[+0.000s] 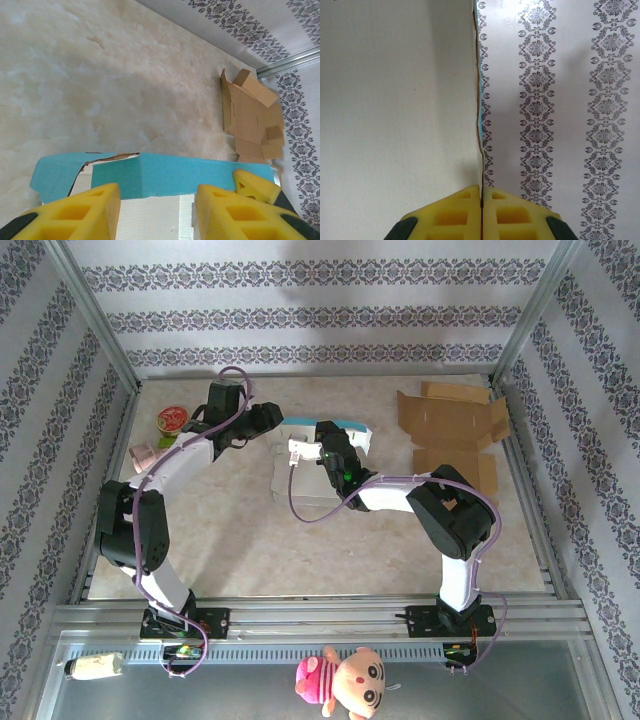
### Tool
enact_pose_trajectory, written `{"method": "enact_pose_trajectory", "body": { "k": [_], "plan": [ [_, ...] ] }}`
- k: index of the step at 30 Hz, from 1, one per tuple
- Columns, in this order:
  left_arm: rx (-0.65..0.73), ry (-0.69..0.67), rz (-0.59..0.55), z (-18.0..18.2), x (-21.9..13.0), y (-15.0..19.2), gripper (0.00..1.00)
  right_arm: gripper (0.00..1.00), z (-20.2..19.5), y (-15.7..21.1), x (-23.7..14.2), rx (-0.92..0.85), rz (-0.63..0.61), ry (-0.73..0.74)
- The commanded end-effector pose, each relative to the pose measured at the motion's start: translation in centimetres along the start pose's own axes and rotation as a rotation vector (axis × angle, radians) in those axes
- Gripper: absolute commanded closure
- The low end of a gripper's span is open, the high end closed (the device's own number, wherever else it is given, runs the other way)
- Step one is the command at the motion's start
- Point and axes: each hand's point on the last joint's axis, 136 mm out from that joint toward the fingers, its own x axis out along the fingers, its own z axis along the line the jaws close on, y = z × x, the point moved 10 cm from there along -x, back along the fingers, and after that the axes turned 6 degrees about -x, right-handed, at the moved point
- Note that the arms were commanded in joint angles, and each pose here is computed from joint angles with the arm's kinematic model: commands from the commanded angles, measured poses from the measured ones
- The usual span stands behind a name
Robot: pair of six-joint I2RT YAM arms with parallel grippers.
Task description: Fold the paper box
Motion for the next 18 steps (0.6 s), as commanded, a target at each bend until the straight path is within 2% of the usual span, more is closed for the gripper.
{"method": "enact_pose_trajectory", "body": {
  "k": [1, 4, 8, 10, 18],
  "plan": [
    [-0.012, -0.004, 0.003, -0.2, 0.2, 0.1, 0.56, 0.92, -1.0, -0.4, 0.2, 0.044, -0.008, 0.033],
    [-0.019, 0.015, 0.050, -0.4, 1.2, 0.0, 0.54, 0.92, -1.0, -0.4, 0.1, 0.048, -0.004, 0.033],
    [-0.017, 0.014, 0.059, -0.5, 2.0, 0.1, 0.53, 0.92, -0.9, -0.3, 0.0, 0.054, -0.004, 0.029],
    [-0.021, 0.018, 0.070, -0.4, 2.6, 0.0, 0.55, 0.92, -0.9, -0.5, 0.0, 0.059, -0.009, 0.030],
    [-0.044, 0.046, 0.102, -0.4, 4.3, 0.0, 0.75, 0.92, -1.0, -0.6, 0.1, 0.078, -0.012, 0.026]
  ]
}}
